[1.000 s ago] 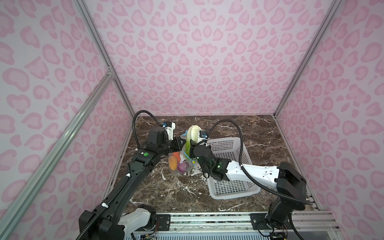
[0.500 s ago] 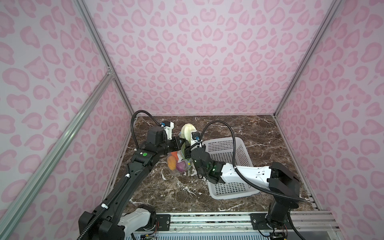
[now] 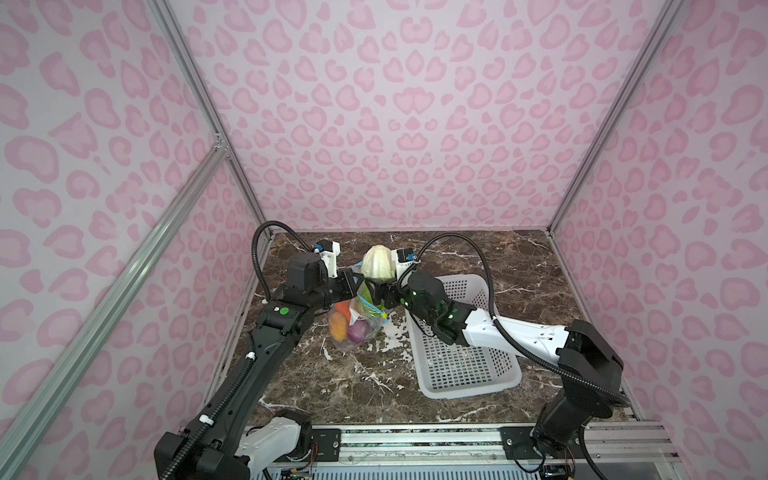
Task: Place the food in the zip-top bag and seal the zipper
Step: 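Push the lettuce down into the bag with the right gripper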
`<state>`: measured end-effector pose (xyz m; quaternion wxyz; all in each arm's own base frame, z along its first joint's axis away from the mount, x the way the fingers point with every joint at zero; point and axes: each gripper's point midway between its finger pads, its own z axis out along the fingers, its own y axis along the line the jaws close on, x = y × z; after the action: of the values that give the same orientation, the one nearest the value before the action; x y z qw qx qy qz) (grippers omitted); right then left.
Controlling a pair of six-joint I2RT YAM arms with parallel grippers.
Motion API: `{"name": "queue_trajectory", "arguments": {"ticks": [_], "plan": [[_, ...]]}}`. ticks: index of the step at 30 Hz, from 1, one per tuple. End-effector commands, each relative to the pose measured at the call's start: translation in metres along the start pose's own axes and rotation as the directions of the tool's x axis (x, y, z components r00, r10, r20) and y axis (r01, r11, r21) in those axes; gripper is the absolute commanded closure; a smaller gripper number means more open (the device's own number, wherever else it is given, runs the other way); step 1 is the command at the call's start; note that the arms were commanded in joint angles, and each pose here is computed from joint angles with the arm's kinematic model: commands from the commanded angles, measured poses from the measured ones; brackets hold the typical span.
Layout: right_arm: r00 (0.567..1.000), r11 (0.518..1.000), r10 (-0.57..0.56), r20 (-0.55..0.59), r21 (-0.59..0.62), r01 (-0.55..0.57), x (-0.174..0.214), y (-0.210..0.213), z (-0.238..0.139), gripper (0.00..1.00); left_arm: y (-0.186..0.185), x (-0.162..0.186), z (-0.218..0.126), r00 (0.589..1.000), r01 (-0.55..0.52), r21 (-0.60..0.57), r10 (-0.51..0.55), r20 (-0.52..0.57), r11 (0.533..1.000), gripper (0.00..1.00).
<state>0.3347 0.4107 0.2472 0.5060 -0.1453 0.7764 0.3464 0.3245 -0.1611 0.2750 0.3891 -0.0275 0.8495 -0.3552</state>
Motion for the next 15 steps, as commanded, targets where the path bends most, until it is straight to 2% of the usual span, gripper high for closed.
{"name": "queue_trajectory", "arguments": {"ticks": [1,5,10,15], "plan": [[0.995,0.979,0.028,-0.101,-0.201,-0.048,0.016,0.033,-0.009,0.01,-0.006,-0.011,-0.001,0.999,-0.019,0.028,0.017,0.046,0.999,0.97],[0.995,0.971,0.022,-0.093,-0.233,-0.043,0.009,0.035,-0.019,0.01,-0.005,-0.012,-0.001,0.999,-0.017,0.022,0.016,0.051,1.000,0.97],[0.994,0.973,0.038,-0.105,-0.221,-0.061,0.003,0.025,-0.025,0.07,-0.004,-0.013,-0.002,0.998,-0.016,0.019,0.015,0.057,1.000,0.97],[0.992,0.980,0.044,-0.114,-0.190,-0.066,0.000,0.008,-0.032,0.09,-0.003,-0.014,-0.003,0.998,-0.014,0.012,0.013,0.064,1.000,0.97]]}}
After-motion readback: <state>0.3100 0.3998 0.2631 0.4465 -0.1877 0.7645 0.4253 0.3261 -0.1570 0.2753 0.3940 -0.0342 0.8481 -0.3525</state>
